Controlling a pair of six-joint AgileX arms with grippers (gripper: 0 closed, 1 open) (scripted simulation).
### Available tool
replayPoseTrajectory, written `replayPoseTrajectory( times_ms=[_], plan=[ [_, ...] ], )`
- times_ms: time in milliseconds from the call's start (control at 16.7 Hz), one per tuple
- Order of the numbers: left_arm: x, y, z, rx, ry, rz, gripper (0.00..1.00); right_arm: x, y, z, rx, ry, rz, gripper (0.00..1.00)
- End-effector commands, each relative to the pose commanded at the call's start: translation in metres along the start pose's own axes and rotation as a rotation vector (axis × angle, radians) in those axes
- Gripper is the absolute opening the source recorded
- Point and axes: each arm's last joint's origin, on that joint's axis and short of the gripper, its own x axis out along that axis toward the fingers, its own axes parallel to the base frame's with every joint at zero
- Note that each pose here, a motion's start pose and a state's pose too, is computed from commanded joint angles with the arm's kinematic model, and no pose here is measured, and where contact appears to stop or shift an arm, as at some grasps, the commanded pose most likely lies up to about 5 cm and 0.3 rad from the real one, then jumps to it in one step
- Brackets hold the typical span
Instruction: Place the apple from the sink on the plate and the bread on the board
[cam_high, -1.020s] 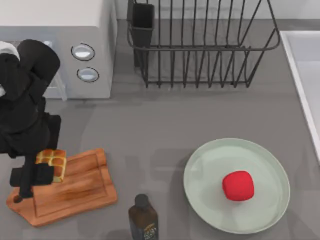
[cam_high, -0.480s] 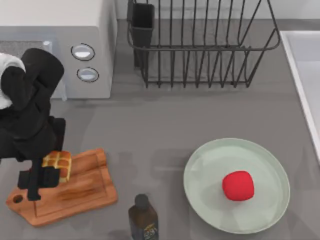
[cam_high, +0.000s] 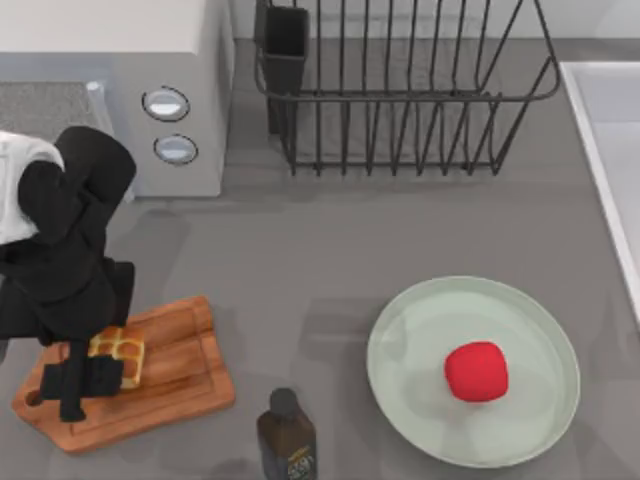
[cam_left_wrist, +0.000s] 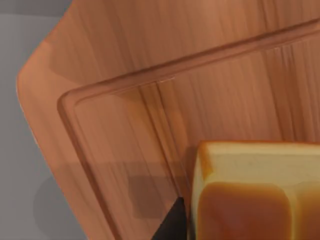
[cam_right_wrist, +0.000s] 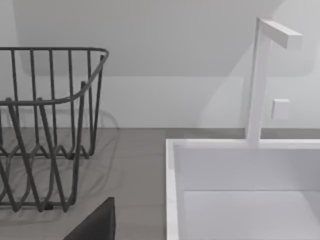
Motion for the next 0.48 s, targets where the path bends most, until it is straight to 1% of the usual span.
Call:
replayPoseTrajectory(
  times_ms=[120,480],
  plan=[
    [0.0000,0.0000,0.0000,0.000,0.000,0.000,0.00,0.0000,0.0000,0.0000,0.000,0.000,0.000,1.00],
    [0.0000,0.0000,0.0000,0.000,0.000,0.000,0.45,0.0000,0.0000,0.0000,0.000,0.000,0.000,1.00]
  ],
)
